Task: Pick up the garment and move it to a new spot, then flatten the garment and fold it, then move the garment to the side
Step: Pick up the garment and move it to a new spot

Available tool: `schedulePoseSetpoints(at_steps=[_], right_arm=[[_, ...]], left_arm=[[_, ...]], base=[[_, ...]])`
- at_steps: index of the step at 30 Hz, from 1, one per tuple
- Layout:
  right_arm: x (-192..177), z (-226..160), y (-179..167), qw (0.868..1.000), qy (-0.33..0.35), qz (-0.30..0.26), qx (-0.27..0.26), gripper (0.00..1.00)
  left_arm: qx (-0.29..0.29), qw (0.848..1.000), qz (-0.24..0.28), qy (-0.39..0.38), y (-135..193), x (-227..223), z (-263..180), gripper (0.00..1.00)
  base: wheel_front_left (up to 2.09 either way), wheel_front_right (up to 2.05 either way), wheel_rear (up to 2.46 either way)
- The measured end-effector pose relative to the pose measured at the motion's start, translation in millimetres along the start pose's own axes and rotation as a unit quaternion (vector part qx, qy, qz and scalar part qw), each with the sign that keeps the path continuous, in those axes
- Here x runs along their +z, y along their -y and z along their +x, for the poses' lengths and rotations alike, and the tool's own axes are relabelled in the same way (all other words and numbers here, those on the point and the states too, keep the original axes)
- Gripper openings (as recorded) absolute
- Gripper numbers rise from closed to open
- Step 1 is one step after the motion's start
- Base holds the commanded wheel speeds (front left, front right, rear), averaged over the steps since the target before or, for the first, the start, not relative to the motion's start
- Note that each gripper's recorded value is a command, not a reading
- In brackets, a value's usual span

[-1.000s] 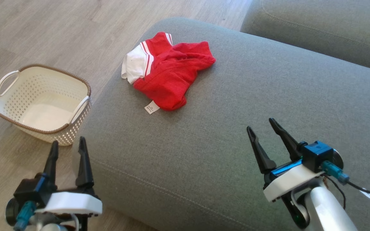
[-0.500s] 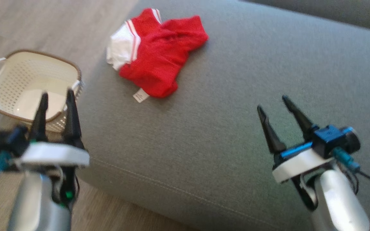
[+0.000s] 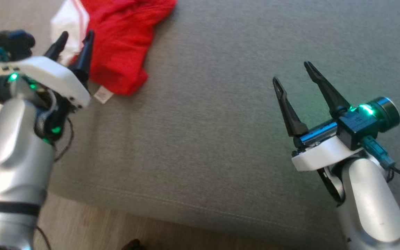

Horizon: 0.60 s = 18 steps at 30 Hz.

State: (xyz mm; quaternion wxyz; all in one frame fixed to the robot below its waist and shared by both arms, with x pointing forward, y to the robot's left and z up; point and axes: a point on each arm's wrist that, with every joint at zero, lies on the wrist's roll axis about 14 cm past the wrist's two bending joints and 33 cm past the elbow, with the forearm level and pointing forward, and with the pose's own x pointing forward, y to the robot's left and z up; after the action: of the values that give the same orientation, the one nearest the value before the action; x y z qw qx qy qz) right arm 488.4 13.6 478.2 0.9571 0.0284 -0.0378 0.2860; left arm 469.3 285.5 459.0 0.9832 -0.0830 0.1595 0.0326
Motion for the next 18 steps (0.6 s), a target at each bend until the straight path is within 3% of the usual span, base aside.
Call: schedulePoseSetpoints(at_steps=[3, 7, 17, 18], right_arm=[[3.7, -2.0, 12.1, 1.0, 0.005, -0.008, -0.014, 1.0], [5.5, -3.0, 29.2, 0.999, 0.01, -0.013, -0.033, 1.0], [-17.8, -11.5, 53.4, 0.998, -0.014, -0.012, -0.061, 1.0], [-18.9, -12.0, 54.8, 0.998, -0.015, -0.012, -0.062, 1.0]], left_arm=[[0.004, 0.998, 0.04, -0.052, -7.9, -15.6, 18.5, 1.0], [0.016, 0.993, 0.054, -0.103, -15.1, -35.3, 41.7, 1.0], [0.027, 0.979, 0.021, -0.202, -13.0, -74.0, 81.4, 1.0], [0.027, 0.977, 0.017, -0.21, -12.1, -77.2, 82.7, 0.92]], base=[[0.0, 0.0, 0.0], [0.0, 0.0, 0.0], [0.0, 0.0, 0.0], [0.0, 0.0, 0.0]])
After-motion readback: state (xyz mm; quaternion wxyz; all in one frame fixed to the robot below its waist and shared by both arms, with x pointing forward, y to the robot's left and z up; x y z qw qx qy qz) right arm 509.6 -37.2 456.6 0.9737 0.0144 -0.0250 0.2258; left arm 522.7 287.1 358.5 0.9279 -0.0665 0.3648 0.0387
